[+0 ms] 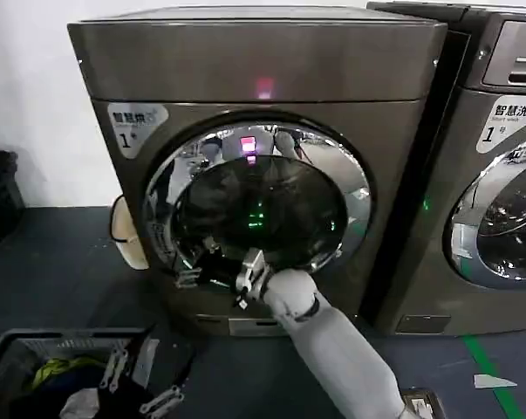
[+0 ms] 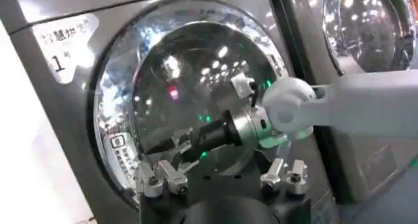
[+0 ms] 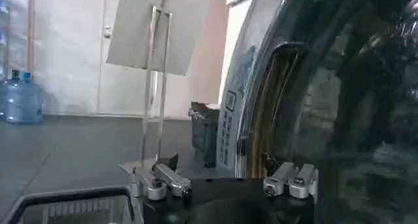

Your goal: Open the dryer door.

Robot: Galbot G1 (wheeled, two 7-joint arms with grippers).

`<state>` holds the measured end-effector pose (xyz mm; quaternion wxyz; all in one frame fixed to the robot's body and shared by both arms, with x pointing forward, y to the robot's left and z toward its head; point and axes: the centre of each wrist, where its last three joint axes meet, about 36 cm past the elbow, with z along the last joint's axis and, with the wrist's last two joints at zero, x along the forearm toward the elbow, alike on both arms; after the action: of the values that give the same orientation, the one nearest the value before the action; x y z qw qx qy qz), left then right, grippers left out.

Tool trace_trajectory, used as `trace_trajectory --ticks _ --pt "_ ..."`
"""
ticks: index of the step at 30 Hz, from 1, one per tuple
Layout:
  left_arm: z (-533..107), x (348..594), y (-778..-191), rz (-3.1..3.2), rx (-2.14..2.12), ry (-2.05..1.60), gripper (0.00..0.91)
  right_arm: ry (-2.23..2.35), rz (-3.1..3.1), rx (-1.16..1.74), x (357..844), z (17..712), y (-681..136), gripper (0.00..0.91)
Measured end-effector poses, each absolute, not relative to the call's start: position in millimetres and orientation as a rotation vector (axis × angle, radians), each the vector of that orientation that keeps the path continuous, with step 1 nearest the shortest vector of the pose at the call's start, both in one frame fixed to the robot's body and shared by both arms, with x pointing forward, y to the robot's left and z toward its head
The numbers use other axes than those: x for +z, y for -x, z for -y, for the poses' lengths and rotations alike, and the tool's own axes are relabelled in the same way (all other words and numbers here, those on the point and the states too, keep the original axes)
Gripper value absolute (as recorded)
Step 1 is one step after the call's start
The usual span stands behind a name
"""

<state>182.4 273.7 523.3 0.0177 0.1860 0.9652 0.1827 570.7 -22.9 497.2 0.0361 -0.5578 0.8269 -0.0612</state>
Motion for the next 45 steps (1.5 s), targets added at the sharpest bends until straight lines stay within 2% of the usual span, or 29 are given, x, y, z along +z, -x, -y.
trace_trajectory --ticks 12,27,45 --pt "-281 528 -186 -2.975 0.566 -0.546 0.907 1.818 -2.485 -0.169 500 17 -580 0.907" --pt "-308 547 -195 -2.917 0.562 -0.484 0.907 2.017 -2.326 -0.208 504 34 -570 0.907" --pt "-394 553 -202 -2.981 0.621 -0.272 0.907 2.191 -2.152 -0.190 514 54 -548 0.907"
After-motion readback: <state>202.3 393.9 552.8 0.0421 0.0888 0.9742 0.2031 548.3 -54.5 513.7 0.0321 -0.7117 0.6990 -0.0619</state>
